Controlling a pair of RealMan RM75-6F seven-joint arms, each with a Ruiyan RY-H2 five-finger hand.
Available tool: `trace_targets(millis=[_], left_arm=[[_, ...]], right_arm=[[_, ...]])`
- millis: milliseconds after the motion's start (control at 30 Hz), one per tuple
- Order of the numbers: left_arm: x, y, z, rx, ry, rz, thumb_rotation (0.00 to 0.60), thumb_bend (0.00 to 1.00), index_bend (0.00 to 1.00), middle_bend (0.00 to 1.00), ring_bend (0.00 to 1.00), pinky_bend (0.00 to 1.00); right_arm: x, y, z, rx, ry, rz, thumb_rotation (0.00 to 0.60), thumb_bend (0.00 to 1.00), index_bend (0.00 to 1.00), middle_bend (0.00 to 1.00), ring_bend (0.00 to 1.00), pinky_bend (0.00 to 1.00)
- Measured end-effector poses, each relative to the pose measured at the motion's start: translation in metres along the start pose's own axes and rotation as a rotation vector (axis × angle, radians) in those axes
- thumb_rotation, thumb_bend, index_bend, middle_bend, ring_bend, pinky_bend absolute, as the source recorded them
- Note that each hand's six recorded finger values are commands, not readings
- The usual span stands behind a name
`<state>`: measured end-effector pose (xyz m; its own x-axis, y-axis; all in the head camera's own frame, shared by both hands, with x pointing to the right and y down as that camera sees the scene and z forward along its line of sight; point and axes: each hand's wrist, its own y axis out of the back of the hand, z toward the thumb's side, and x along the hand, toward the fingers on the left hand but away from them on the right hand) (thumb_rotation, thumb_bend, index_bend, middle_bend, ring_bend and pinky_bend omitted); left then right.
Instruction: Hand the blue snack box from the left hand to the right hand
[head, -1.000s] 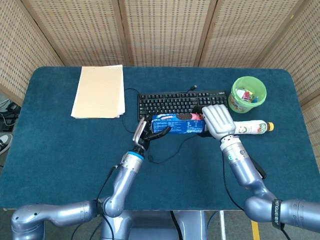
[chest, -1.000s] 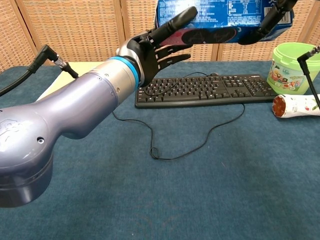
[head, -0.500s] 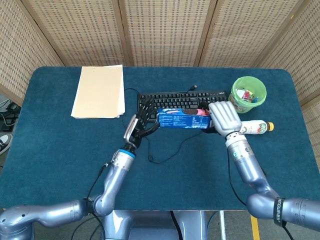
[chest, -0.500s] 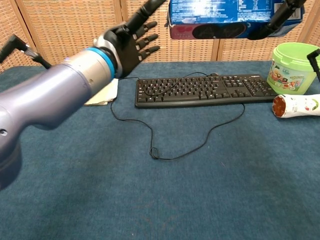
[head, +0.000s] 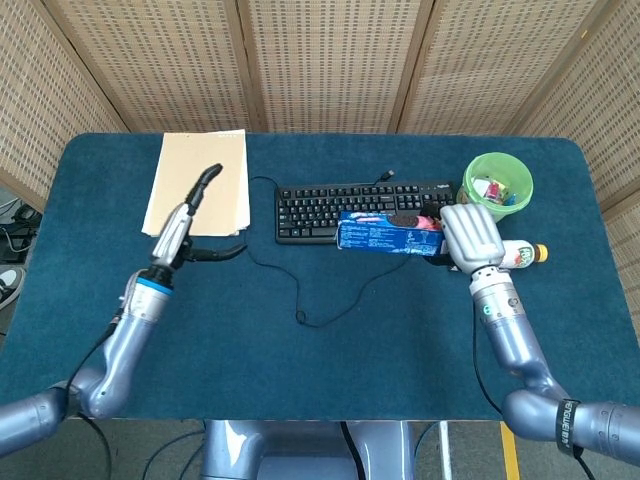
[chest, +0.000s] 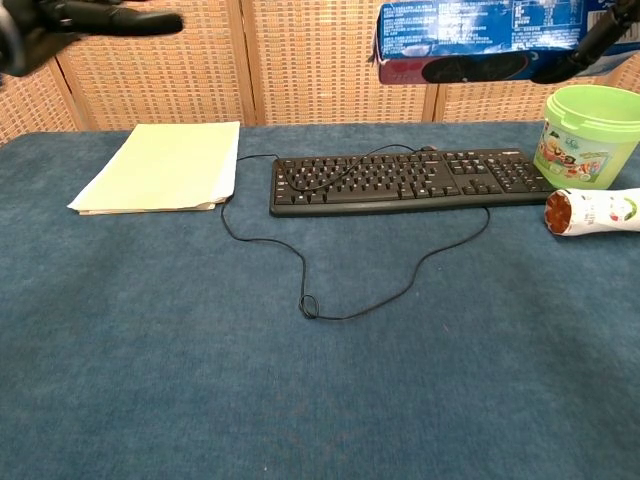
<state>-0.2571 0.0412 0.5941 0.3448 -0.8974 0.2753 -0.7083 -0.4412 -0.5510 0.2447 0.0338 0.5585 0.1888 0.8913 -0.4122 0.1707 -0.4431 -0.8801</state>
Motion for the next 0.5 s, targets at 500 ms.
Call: trace_targets(millis=[500], left_arm=[[-0.129,0.078,-0.078,0.684,0.268,0.022,0.6,0.0,0.0,0.0,0.0,0.0]], right_arm=[[0.013,0.001,0.007,0.049,0.009,-0.029,0.6,0.62,0.72,0.64,0.63,0.57]])
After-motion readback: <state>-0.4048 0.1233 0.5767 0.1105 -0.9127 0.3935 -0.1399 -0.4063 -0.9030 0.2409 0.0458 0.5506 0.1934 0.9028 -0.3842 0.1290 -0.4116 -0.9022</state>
